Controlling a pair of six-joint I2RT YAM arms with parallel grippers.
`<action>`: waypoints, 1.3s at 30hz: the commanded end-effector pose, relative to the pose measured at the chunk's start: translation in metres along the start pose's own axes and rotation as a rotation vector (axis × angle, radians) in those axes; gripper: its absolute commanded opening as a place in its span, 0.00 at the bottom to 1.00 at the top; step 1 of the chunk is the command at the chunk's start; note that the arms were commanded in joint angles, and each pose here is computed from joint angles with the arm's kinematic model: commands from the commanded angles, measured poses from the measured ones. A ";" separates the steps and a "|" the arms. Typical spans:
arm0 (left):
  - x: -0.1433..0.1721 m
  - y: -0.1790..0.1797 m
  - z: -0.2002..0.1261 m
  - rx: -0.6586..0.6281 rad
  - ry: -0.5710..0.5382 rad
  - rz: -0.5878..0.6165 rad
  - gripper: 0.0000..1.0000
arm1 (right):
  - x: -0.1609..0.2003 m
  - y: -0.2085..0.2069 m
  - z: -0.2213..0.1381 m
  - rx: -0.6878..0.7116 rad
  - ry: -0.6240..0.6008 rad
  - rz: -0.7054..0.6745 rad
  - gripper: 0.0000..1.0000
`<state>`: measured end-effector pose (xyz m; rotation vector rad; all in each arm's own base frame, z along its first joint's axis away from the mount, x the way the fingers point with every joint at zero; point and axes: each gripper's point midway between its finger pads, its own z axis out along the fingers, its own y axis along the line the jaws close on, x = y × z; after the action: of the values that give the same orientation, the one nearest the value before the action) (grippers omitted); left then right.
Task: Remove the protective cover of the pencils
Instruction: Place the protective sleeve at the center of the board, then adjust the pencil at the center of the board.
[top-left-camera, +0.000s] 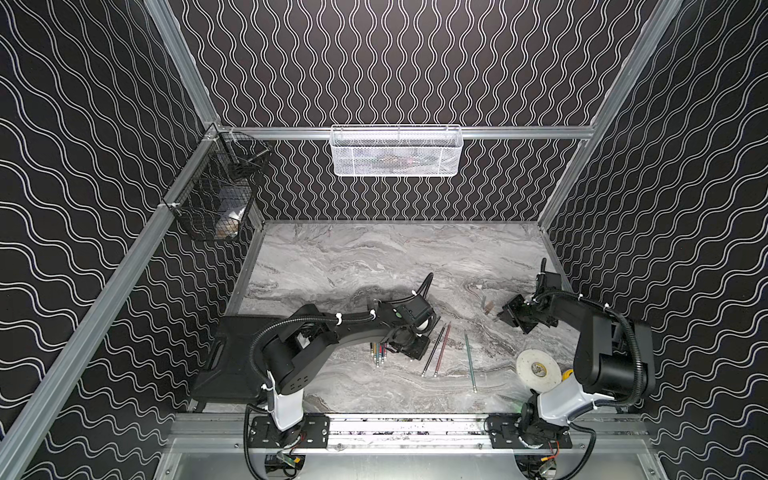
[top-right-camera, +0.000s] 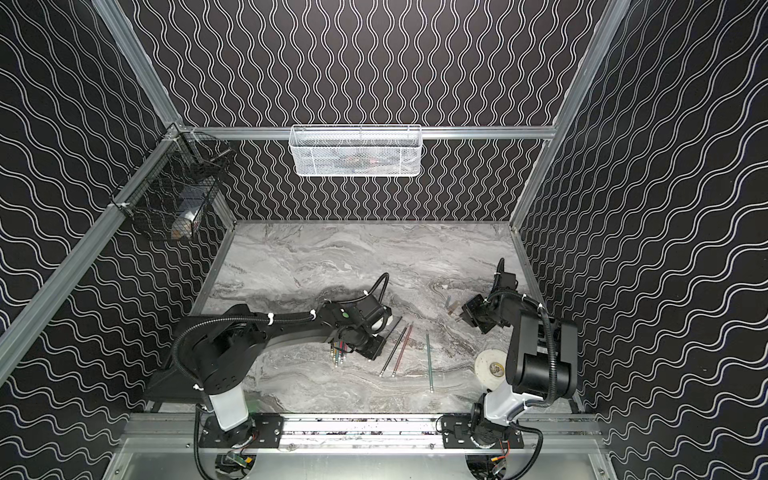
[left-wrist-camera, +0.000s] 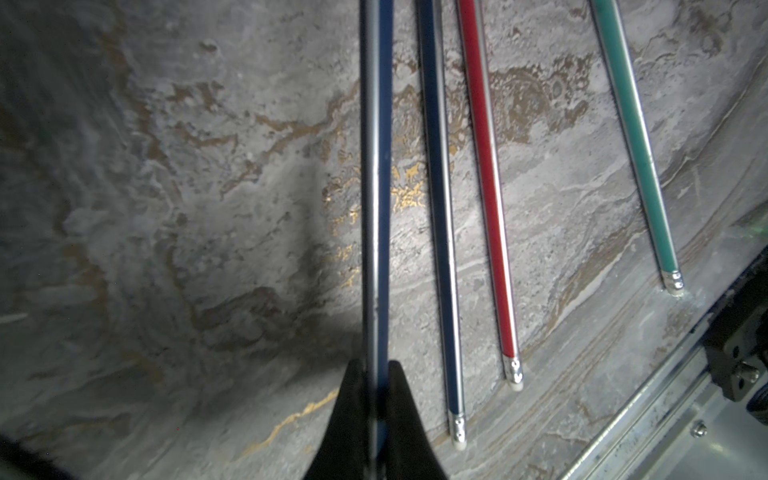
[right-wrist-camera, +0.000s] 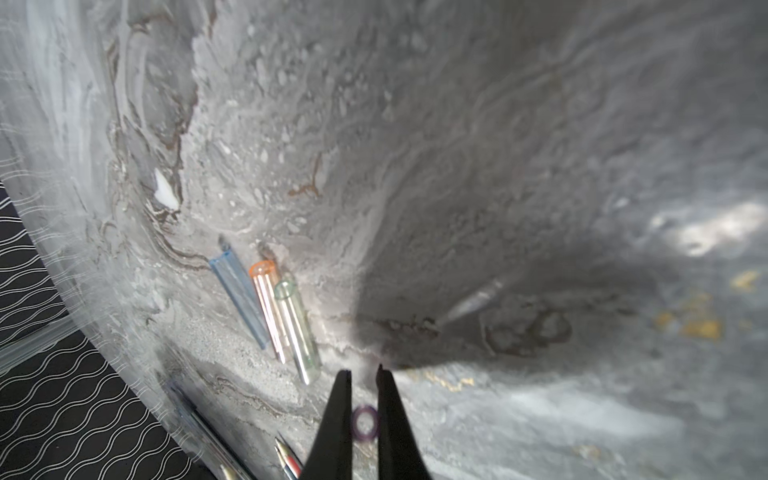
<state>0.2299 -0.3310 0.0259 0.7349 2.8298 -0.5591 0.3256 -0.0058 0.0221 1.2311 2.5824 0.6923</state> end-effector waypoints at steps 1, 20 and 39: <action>-0.003 -0.003 0.002 0.001 -0.004 -0.019 0.04 | -0.001 0.002 0.001 -0.017 0.001 -0.005 0.09; -0.003 -0.006 -0.005 -0.013 -0.015 -0.013 0.20 | 0.001 0.010 -0.001 -0.060 0.009 -0.015 0.25; -0.027 0.069 -0.059 -0.214 -0.098 -0.069 0.28 | 0.003 0.020 -0.024 -0.094 -0.045 -0.082 0.26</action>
<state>0.2810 -0.2813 0.0690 0.5705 2.7599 -0.3709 0.3315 0.0019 0.0452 1.1368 2.5205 0.7889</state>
